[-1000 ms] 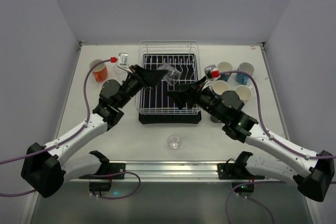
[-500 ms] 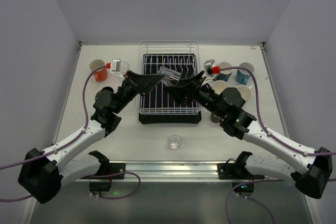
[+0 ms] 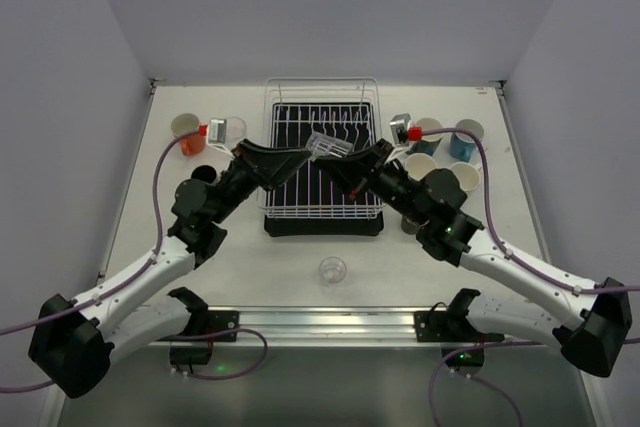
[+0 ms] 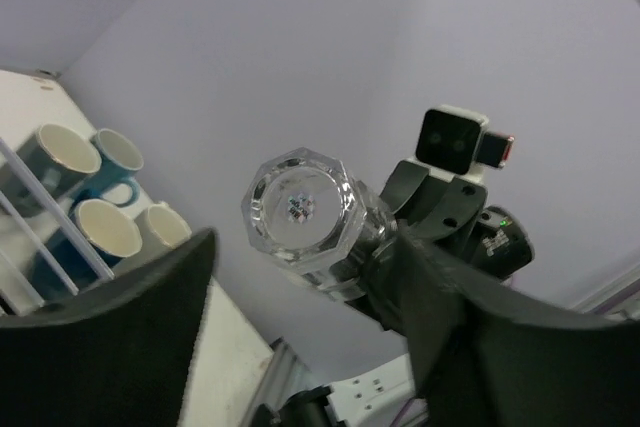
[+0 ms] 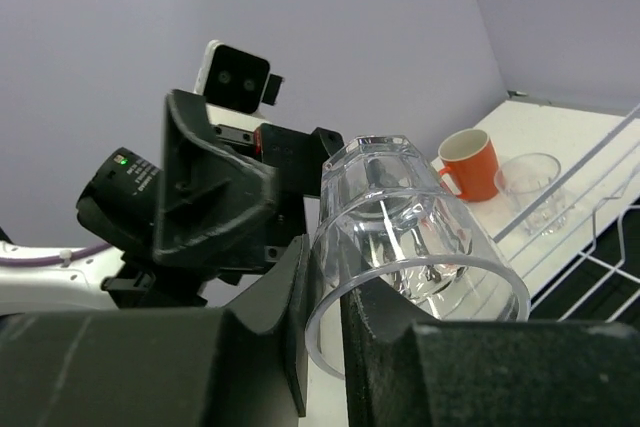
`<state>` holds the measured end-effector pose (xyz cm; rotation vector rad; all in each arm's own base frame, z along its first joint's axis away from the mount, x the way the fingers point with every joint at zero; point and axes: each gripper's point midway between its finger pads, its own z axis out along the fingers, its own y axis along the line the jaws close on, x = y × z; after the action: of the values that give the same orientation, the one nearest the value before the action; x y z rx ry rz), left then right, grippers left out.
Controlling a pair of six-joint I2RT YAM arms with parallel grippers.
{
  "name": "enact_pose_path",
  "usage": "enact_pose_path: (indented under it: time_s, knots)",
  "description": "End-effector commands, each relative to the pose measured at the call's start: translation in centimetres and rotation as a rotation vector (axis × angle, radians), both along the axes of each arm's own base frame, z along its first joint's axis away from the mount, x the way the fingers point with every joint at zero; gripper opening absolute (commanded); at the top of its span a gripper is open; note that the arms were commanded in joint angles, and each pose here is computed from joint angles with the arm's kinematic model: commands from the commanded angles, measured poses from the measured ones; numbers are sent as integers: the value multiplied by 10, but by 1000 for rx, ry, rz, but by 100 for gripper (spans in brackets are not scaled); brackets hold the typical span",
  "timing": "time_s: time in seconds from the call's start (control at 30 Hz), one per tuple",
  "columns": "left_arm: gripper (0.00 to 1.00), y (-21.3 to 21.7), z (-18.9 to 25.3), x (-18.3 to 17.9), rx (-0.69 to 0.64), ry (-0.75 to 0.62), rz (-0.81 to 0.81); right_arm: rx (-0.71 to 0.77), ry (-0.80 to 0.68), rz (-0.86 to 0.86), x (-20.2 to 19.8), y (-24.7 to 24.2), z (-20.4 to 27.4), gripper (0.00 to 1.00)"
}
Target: Unload the cups from the dish rack
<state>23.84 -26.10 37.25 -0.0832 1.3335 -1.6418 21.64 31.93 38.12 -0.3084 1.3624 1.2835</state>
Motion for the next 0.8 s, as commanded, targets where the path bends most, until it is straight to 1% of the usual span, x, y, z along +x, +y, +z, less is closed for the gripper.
enact_pose_path:
  time_s: [0.0,0.03,0.07,0.1,0.13,0.17,0.2,0.23,0.27,0.3,0.33,0.37,0.4,0.43,0.47,0.5,0.57,0.6,0.63,0.67,0.7,0.77]
  knots:
    - [82,9,12,-5,95,-90,73,4,-16,-35,-6,-18,27,0]
    - [86,11,10,-4,132,-91,91,-110,68,-25,-7,-15,-1,0]
    - [90,12,5,0,199,-60,109,-144,80,-12,-11,-17,3,0]
    - [97,19,9,0,247,-101,154,-196,100,11,-16,-16,-6,0]
    - [99,21,6,1,287,-105,172,-318,188,23,-22,-20,-38,0]
    - [100,25,-2,1,354,-77,187,-364,203,38,-31,-20,-43,0]
    - [100,35,0,1,406,-113,237,-422,221,39,-35,-22,-54,0]
    - [100,40,-3,0,443,-114,256,-523,278,40,-47,-27,-79,0]
    - [100,47,-17,0,534,-107,277,-568,297,47,-54,-29,-86,0]
    - [100,59,-14,-1,558,-114,330,-613,317,51,-61,-32,-95,0]
    - [100,67,-22,-2,609,-96,350,-723,362,55,-74,-37,-119,0]
    - [100,76,-33,-5,672,-64,365,-766,381,58,-80,-40,-124,0]
    - [100,94,-28,-6,704,-84,446,-813,403,68,-86,-43,-132,0]
    - [100,103,-31,-8,734,-80,478,-906,436,92,-99,-47,-151,0]
    - [100,116,-39,-10,802,-70,510,-938,448,83,-101,-50,-155,0]
    - [100,136,-36,-12,818,-59,599,-972,460,89,-105,-51,-161,0]
    - [100,158,-43,-17,876,-30,667,-1049,480,115,-116,-50,-174,0]
    - [100,174,-39,-22,881,-33,735,-1090,490,131,-124,-52,-180,0]
    - [100,181,-43,-24,891,-26,758,-1106,492,138,-126,-50,-180,0]
    - [100,188,-46,-26,904,-20,779,-1156,504,139,-127,-47,-190,0]
    - [100,198,-44,-30,889,-19,823,-1183,507,142,-129,-46,-194,0]
    - [100,205,-50,-32,890,-14,848,-1252,516,157,-133,-43,-205,0]
